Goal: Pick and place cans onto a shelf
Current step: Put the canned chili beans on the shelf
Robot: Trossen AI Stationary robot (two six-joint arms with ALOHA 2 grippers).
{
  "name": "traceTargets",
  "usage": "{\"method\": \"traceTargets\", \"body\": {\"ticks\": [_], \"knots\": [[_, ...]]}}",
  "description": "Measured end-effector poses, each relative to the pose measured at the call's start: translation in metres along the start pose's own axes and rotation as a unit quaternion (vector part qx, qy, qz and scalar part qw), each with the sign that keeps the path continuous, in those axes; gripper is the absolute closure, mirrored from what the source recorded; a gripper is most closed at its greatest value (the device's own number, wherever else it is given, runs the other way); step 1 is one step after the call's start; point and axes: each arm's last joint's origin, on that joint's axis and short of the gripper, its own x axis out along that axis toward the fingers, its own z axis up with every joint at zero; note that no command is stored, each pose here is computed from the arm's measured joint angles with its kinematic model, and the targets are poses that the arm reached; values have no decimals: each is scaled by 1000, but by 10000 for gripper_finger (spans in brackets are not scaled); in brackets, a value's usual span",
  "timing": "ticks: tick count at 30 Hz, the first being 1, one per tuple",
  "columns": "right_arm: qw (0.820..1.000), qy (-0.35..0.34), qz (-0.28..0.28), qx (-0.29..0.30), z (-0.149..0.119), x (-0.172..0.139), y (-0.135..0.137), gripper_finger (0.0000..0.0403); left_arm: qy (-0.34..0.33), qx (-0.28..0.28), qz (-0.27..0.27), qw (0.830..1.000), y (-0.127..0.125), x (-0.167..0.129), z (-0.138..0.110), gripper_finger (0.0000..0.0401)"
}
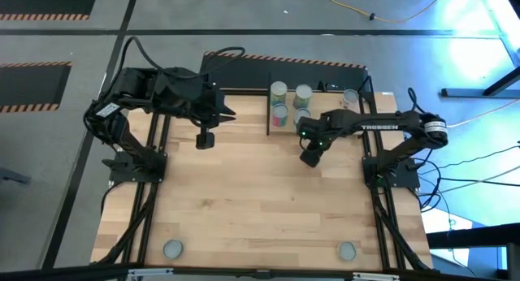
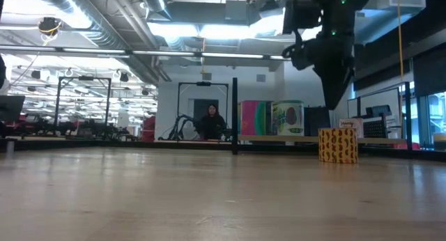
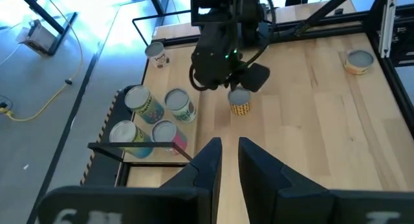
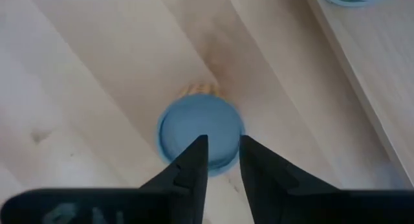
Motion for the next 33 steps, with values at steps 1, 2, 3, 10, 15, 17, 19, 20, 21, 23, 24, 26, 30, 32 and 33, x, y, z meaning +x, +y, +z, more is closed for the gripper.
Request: {"method": "traceTargets", "body": {"ticks": [1,2,3,10,15,17,19,20,21,23,24,26,30,32,33], "knots": [[1000,-1,0,4,1,2,-2,311,0,0,0,1000,0,0,0,357],[1000,0,-1,7,2,4,-3,311,0,-1,0,1000,0,0,0,357],[1000,2,-2,11,2,6,-5,311,0,-2,0,1000,0,0,0,357],[999,27,-15,-14,-4,22,-17,311,2,-14,0,1000,0,2,1,357],[1000,20,4,-20,-4,31,-20,311,1,-15,0,1000,-1,2,1,357],[999,15,16,-24,-4,35,-20,311,1,-15,0,1000,0,2,1,357],[999,11,19,-30,-4,38,-21,311,1,-15,0,1000,0,2,1,357],[999,11,18,-28,-4,38,-22,311,1,-15,0,1000,0,2,1,357],[999,13,17,-26,-5,39,-23,311,1,-15,0,1000,-1,2,1,357],[999,18,15,-25,-6,42,-25,311,1,-15,0,1000,0,2,1,357],[999,20,15,-28,-7,43,-26,311,1,-15,0,1000,0,2,1,357],[999,22,14,-33,-9,46,-28,311,1,-15,0,1000,-1,2,1,357],[999,24,17,-27,-12,51,-31,311,1,-15,0,1000,0,2,1,357],[999,22,19,-26,-12,53,-32,314,1,-15,0,1000,0,2,1,357],[999,21,20,-26,-12,53,-32,319,1,-15,0,1000,-1,2,1,357]]}}
